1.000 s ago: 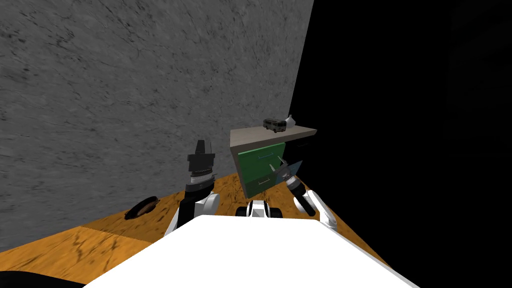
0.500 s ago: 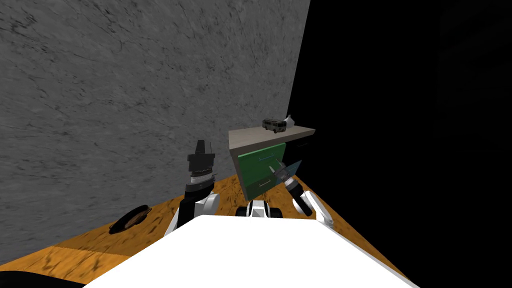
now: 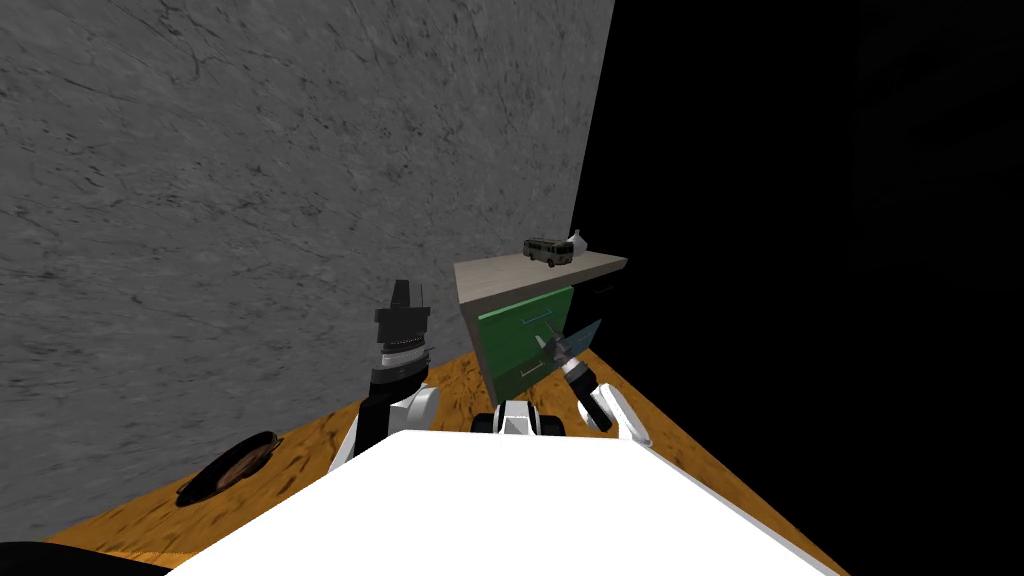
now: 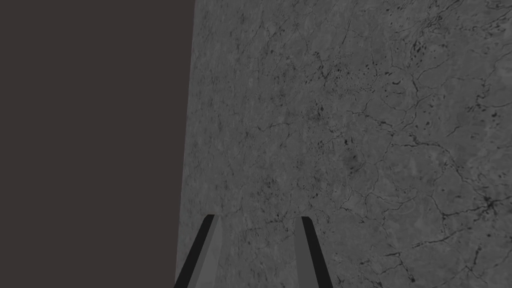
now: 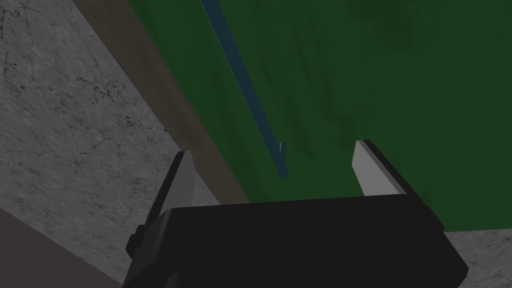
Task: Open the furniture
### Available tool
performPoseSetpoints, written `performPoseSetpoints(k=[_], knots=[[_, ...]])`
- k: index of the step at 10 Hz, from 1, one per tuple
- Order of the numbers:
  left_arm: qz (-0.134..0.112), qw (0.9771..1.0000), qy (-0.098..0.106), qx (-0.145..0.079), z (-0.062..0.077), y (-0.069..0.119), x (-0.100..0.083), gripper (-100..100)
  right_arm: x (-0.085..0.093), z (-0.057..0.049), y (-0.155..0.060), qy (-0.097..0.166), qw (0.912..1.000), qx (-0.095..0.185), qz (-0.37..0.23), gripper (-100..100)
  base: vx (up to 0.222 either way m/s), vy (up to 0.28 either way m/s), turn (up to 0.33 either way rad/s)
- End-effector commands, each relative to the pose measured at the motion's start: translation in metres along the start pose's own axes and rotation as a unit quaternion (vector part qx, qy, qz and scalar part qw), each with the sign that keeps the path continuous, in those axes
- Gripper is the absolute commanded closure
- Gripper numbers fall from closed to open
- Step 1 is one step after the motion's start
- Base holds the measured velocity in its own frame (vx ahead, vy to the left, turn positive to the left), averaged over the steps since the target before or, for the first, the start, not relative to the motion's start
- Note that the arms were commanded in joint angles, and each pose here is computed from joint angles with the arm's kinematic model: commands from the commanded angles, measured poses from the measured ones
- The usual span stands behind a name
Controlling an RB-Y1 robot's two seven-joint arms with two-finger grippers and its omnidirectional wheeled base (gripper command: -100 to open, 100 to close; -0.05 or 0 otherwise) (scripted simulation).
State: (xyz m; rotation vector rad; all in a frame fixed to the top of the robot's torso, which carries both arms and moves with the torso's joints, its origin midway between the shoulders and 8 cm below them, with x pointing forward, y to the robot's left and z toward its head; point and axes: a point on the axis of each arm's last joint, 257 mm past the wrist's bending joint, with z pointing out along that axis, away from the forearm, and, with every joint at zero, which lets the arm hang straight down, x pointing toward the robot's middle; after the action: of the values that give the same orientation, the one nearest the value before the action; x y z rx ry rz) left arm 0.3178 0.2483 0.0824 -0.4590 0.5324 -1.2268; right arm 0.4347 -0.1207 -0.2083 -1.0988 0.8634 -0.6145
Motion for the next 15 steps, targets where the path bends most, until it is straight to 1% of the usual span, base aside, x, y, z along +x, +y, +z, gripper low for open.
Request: performPoseSetpoints(k=[1,4,5,6,7,8,9,10,11,15], knots=[[0.000,1.0000,0.000,0.000,0.000,0.000,0.000,0,-0.006,0.008,0.011,0.013,0.9999,0.002,-0.007,-100,0.023,0.054,-0.057],[0.000,1.0000,0.000,0.000,0.000,0.000,0.000,0,-0.015,0.018,0.013,0.022,0.9996,0.014,0.005,-100,0.015,0.029,-0.029],[0.000,1.0000,0.000,0.000,0.000,0.000,0.000,0,-0.014,0.016,0.013,0.021,0.9997,0.012,0.003,-100,0.004,0.007,-0.002],[0.000,1.0000,0.000,0.000,0.000,0.000,0.000,0,-0.012,0.022,0.008,0.024,0.9996,0.013,0.002,-100,0.020,0.019,0.042],[0.000,1.0000,0.000,0.000,0.000,0.000,0.000,0,-0.010,0.025,0.004,0.026,0.9996,0.013,0.001,-100,0.044,0.046,0.059],[0.000,1.0000,0.000,0.000,0.000,0.000,0.000,0,-0.012,0.024,0.006,0.023,0.9996,0.013,0.000,-100,0.022,0.024,0.010],[0.000,1.0000,0.000,0.000,0.000,0.000,0.000,0,-0.014,0.018,0.012,0.022,0.9997,0.012,0.002,100,-0.018,-0.018,-0.060],[0.000,1.0000,0.000,0.000,0.000,0.000,0.000,0,-0.012,0.021,0.010,0.024,0.9996,0.012,0.003,100,-0.012,-0.011,-0.015],[0.000,1.0000,0.000,0.000,0.000,0.000,0.000,0,-0.012,0.021,0.007,0.022,0.9997,0.013,0.002,100,-0.081,-0.036,0.000],[0.000,1.0000,0.000,0.000,0.000,0.000,0.000,0,-0.012,0.024,-0.001,0.020,0.9997,0.013,0.001,100,-0.168,-0.075,-0.003]])
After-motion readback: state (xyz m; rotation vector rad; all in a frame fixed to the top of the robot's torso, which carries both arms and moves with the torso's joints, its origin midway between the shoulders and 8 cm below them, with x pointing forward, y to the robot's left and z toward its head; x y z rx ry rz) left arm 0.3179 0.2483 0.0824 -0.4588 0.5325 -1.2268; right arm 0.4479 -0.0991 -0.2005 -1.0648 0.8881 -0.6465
